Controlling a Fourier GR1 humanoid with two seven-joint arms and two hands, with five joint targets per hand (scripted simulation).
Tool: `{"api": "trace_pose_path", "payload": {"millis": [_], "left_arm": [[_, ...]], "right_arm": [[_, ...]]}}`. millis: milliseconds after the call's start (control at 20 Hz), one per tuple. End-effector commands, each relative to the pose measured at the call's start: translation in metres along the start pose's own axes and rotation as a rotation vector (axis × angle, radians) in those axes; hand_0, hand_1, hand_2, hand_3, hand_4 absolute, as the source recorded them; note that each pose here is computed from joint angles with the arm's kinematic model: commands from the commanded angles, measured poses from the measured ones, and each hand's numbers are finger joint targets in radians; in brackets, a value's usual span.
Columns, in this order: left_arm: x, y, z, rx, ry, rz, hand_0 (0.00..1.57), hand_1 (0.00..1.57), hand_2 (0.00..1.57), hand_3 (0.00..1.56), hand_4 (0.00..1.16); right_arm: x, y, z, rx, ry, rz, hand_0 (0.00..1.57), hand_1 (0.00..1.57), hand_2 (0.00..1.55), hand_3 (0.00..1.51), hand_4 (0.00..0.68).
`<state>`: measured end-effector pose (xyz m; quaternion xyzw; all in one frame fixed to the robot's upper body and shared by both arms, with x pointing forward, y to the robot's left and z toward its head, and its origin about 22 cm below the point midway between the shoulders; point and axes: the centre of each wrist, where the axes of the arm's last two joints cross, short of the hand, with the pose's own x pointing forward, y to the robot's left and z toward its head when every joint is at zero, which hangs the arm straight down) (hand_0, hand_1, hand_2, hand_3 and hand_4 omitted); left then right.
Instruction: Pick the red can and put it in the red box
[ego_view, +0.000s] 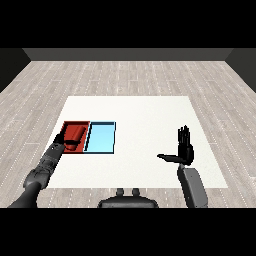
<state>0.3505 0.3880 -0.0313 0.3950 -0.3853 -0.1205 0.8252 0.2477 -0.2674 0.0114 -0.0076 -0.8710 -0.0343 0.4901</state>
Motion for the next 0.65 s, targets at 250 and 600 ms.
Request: {"api": "trace_pose_path", "payload": {"millis": [250, 600], "left_arm": [[0.027, 0.003, 0.0023, 0.204, -0.353, 0.510, 0.00, 0.00, 0.00, 0.00, 0.00], [0.070, 0.001, 0.0183, 0.157, -0.858, 0.811, 0.00, 0.00, 0.00, 0.00, 0.00]], "right_arm": [[0.003, 0.005, 0.001, 0.024, -0.035, -0.020, 0.00, 0.00, 0.00, 0.00, 0.000], [0.003, 0.000, 0.000, 0.054, -0.014, -0.044, 0.00, 0.00, 0.00, 0.00, 0.000]]}}
